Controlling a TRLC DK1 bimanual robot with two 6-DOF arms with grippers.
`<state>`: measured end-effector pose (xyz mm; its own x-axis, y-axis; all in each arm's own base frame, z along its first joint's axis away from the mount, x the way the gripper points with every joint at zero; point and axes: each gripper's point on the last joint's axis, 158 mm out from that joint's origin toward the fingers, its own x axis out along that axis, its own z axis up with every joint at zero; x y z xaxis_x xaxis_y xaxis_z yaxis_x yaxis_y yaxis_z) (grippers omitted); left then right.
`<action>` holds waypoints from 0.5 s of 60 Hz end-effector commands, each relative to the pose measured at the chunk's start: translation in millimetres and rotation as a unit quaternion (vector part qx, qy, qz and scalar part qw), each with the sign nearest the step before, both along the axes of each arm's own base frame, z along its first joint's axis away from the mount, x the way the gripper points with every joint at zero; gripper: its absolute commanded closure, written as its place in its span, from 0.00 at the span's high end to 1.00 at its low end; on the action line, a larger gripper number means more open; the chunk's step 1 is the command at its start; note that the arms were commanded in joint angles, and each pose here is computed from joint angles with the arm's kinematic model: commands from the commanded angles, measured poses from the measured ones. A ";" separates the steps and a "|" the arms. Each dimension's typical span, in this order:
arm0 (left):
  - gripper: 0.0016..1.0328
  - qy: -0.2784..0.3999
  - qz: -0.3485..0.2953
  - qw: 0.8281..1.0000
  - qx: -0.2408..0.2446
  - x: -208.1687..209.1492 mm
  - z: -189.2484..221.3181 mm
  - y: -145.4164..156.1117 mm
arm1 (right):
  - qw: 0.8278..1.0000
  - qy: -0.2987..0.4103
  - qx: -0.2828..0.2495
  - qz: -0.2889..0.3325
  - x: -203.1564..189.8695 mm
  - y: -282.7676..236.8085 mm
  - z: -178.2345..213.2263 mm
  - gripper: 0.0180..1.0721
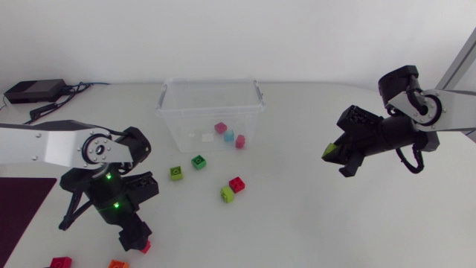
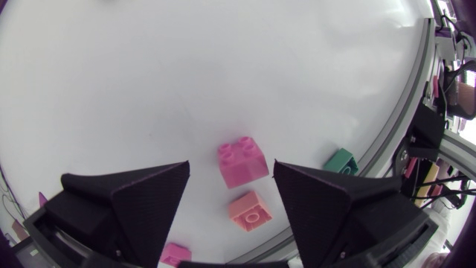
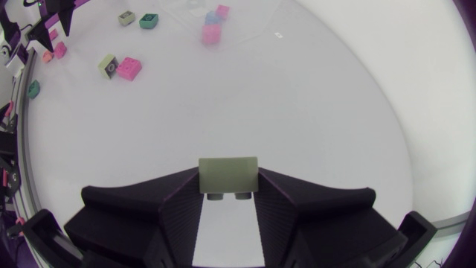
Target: Pick up the duplo bricks and place them in the container
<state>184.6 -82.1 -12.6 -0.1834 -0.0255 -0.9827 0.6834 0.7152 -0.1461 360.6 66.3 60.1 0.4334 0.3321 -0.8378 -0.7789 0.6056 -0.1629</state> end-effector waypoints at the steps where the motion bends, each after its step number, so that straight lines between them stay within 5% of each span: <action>1: 0.76 0.009 0.009 1.000 0.013 1.9 -1.8 -2.8 | 1.000 0.008 0.003 -0.004 -5.9 1.6 -0.5 0.22; 14: 0.69 0.029 0.020 0.998 0.042 -2.6 -17.5 -0.5 | 1.000 0.009 0.002 -0.006 -6.3 -0.6 -3.3 0.23; 22: 0.46 0.035 0.027 0.998 0.052 -5.0 -24.1 3.1 | 1.000 0.008 0.002 -0.007 -5.8 -1.7 -3.1 0.23; 27: 0.24 0.031 0.036 0.998 0.050 -0.1 -24.7 4.1 | 1.000 0.001 0.003 -0.007 -3.3 0.0 2.5 0.23; 30: 0.22 0.025 0.040 0.998 0.047 3.0 -23.8 3.9 | 1.000 -0.005 0.007 -0.008 -2.0 3.1 8.7 0.23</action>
<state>182.3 -79.7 -35.4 -0.2362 0.0487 -0.9705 0.6464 0.7536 -0.1196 360.9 66.3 61.2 0.4362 0.3321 -0.8363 -0.7765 0.6086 -0.1633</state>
